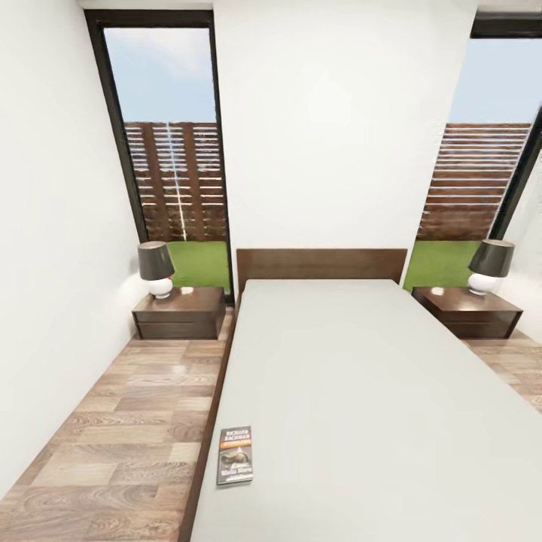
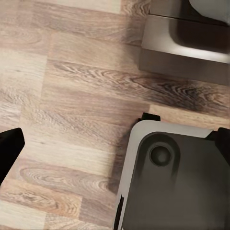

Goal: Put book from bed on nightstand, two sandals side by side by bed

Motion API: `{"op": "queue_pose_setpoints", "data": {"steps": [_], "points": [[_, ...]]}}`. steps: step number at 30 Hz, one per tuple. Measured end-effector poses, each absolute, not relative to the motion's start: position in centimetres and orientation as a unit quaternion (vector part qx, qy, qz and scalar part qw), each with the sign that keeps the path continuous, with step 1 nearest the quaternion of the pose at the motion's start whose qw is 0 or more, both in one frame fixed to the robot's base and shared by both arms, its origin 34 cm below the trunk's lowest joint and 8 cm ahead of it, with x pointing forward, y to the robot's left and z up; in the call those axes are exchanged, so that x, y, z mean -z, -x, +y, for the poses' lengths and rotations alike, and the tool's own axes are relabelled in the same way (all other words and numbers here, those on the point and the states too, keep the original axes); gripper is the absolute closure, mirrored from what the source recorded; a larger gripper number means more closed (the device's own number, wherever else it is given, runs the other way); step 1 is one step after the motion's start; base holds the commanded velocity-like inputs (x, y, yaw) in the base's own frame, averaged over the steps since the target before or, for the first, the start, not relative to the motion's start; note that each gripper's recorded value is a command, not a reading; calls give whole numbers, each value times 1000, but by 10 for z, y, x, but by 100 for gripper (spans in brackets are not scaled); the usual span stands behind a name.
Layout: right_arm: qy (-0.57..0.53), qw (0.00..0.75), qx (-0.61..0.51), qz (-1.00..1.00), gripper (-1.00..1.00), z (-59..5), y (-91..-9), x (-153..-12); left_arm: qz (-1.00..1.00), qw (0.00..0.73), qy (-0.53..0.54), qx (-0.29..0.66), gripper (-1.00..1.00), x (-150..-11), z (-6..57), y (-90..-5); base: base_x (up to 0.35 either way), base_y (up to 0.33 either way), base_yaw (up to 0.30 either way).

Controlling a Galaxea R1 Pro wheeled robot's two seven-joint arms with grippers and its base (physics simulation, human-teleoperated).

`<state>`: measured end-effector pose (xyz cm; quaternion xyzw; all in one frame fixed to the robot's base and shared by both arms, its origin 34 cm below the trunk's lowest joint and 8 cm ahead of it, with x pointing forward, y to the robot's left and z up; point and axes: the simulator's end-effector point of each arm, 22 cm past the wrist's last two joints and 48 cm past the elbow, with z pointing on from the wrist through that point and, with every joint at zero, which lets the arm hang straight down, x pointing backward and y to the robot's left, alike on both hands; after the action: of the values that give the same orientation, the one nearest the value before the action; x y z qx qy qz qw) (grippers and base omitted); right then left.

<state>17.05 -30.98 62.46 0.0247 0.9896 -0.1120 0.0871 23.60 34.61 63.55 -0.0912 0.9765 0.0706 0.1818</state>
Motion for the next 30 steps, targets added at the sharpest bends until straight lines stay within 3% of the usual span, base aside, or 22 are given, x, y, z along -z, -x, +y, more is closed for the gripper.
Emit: {"op": "queue_pose_setpoints", "data": {"steps": [30], "points": [[-25, 83, 116, 989, -100, -316, -166, -625, 977, 182, 91, -71, -100, -635, 346, -236, 28, 23, -5]]}}
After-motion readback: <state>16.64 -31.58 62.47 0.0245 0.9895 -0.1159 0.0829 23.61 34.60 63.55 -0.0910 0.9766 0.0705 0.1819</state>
